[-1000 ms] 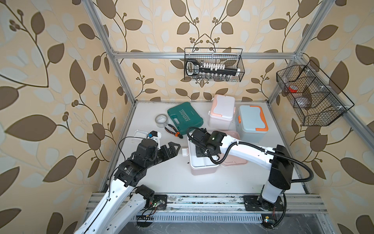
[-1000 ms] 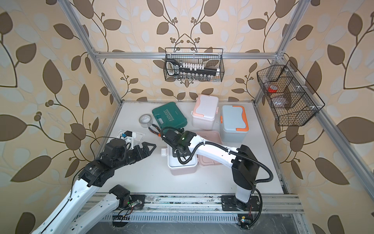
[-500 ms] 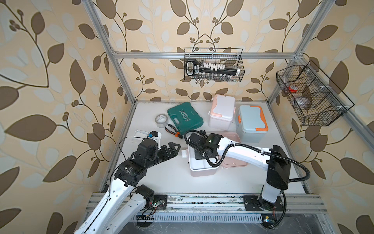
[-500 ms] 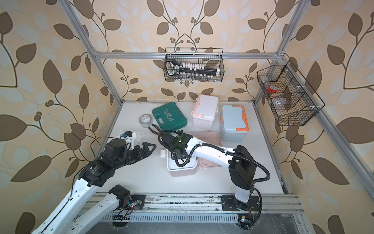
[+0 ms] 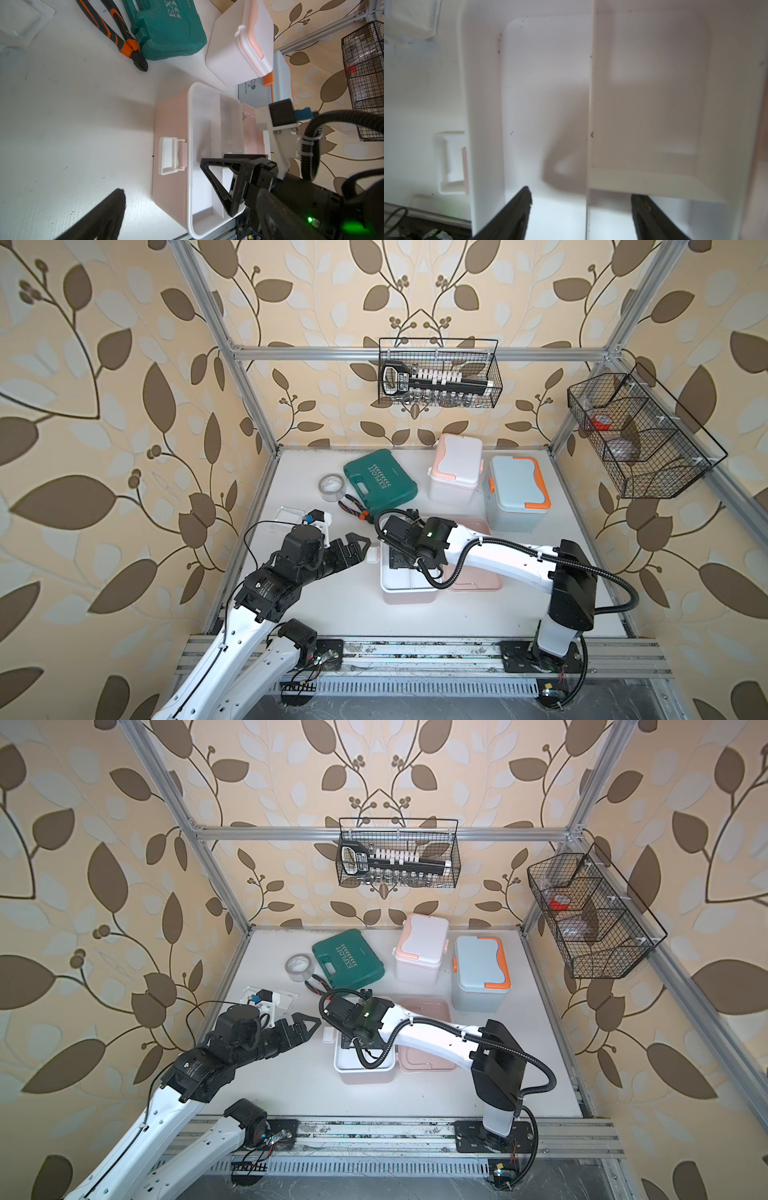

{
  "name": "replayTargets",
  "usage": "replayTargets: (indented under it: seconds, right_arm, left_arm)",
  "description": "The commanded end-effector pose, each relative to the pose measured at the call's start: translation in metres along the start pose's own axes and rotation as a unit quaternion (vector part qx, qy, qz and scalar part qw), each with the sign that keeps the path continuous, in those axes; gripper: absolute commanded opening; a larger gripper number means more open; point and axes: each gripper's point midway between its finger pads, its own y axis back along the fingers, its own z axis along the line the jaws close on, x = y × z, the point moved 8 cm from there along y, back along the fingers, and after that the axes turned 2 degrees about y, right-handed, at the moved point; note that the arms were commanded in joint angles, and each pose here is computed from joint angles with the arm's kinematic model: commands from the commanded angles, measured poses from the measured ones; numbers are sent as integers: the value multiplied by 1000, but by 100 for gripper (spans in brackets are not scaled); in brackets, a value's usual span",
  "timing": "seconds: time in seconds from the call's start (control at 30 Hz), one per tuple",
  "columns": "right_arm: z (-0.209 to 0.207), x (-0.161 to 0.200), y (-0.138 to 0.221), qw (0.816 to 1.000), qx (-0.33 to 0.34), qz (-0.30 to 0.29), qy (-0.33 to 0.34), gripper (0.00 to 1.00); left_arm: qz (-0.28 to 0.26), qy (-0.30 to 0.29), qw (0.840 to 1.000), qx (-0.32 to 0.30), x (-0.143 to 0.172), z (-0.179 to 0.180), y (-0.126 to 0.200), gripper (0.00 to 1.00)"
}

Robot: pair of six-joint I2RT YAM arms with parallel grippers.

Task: Open first aid kits and take out gauze
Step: Place the compartment layer in the first aid kit, then close the lid of the first aid kit.

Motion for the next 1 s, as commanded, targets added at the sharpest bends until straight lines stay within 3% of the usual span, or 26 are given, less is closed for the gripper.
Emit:
replayTargets:
  seconds: [0.0,0.1,0.27,0.47,0.6,0.77,0.97]
  right_arm:
    - [-10,-14,42,998,-21,-55,8,88]
    - [-15,-23,67,993,-55,-94,35,99]
    - [-49,-38,100,979,-117,-160,55,100]
    - [-125,-58,111,963,-185,-194,3,99]
    - [-174,-67,101,964,-190,-180,-44,99]
    - [-220,-66,72,962,-213,-135,-103,99]
    - [-254,-52,37,953,-239,-97,-160,100]
  left_arm:
    - [2,-33,998,46,-6,-21,10,99]
    - [8,-43,996,72,-9,-33,15,99]
    - [-4,-57,995,81,-17,-48,34,99]
    - [-14,-75,994,75,-25,-61,57,99]
    - [-3,-79,995,63,-27,-64,58,99]
    - [54,-62,995,48,-20,-58,37,99]
    - [99,-52,993,25,-9,-51,20,99]
